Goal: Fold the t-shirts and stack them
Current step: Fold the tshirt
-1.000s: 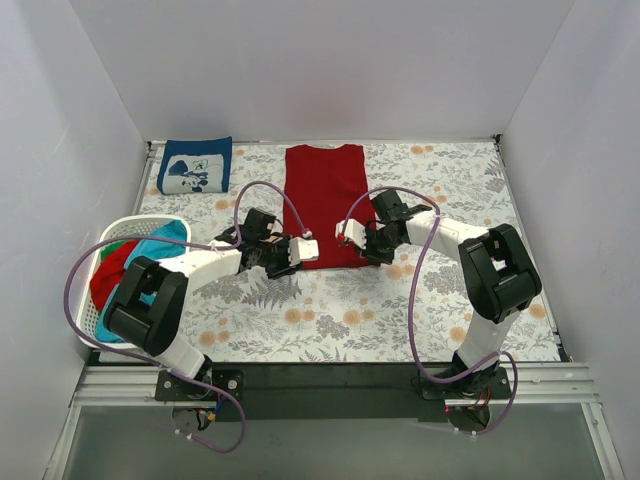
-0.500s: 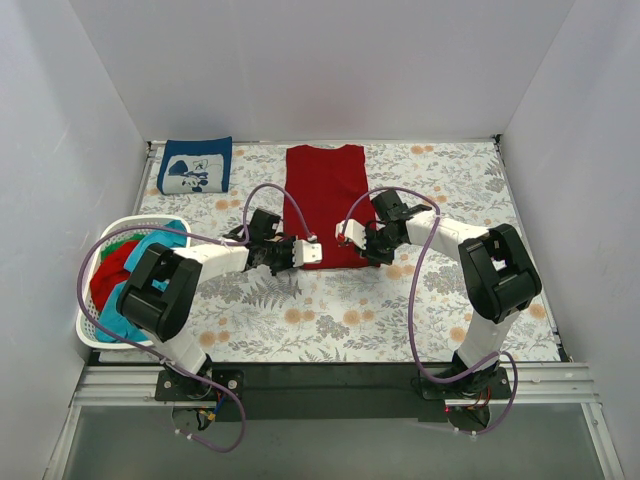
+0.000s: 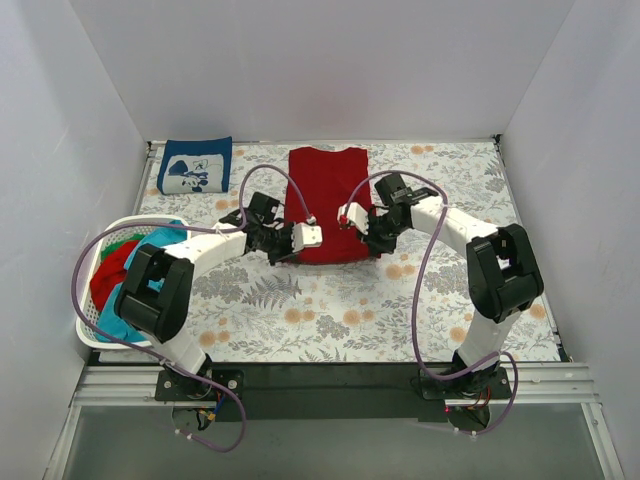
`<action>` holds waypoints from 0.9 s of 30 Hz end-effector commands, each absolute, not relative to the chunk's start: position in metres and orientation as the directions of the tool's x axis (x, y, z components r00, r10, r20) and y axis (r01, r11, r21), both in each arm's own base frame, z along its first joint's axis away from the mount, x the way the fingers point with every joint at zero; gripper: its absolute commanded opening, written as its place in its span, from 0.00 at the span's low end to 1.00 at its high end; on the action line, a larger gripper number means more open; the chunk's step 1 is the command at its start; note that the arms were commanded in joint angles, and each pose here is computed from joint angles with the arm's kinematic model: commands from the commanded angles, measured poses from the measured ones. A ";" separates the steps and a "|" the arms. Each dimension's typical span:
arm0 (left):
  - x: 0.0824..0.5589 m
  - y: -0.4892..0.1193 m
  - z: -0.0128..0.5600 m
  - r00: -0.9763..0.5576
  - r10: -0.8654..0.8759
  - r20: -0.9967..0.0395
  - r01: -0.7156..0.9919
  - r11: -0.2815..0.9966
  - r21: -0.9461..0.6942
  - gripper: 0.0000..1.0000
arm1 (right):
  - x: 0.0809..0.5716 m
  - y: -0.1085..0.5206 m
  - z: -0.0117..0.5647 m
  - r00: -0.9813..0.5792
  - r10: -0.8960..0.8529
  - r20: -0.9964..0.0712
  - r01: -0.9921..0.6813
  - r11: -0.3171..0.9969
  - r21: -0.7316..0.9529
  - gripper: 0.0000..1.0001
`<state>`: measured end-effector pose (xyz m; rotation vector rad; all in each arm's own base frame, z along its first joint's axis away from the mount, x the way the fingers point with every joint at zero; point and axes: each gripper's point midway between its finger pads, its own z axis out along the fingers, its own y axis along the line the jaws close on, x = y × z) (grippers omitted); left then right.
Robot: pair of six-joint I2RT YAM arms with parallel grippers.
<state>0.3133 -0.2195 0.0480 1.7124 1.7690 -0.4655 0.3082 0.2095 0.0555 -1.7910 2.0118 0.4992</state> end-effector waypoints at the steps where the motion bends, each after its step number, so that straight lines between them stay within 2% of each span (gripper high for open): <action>1: 0.319 -0.224 0.095 0.031 0.714 -0.699 0.976 0.128 0.174 0.00 | 0.316 0.211 0.099 -0.107 -0.815 -0.569 -0.989 0.146 -0.023 0.01; 7: 0.312 -0.229 0.125 0.032 0.684 -0.729 0.979 0.125 0.160 0.00 | 0.302 0.210 0.124 -0.103 -0.797 -0.595 -0.990 0.141 -0.017 0.01; 10: 0.294 -0.228 0.139 0.045 0.668 -0.743 0.986 0.090 0.140 0.00 | 0.283 0.206 0.134 -0.111 -0.788 -0.605 -0.991 0.132 0.011 0.01; 13: 0.269 -0.226 0.154 0.062 0.658 -0.751 0.992 0.041 0.118 0.00 | 0.256 0.200 0.136 -0.114 -0.785 -0.609 -0.993 0.106 0.049 0.01; 19: 0.192 -0.217 0.181 -0.002 0.649 -0.761 0.997 -0.060 -0.053 0.00 | 0.182 0.195 0.159 -0.098 -0.765 -0.636 -0.988 -0.003 0.156 0.01; 22: 0.166 -0.215 0.208 -0.074 0.628 -0.775 0.990 -0.049 -0.134 0.00 | 0.160 0.197 0.184 -0.074 -0.739 -0.670 -0.988 -0.037 0.149 0.01; 27: 0.175 -0.215 0.219 -0.128 0.644 -0.754 0.986 0.000 -0.168 0.00 | 0.175 0.206 0.201 -0.067 -0.732 -0.677 -0.991 -0.031 0.132 0.01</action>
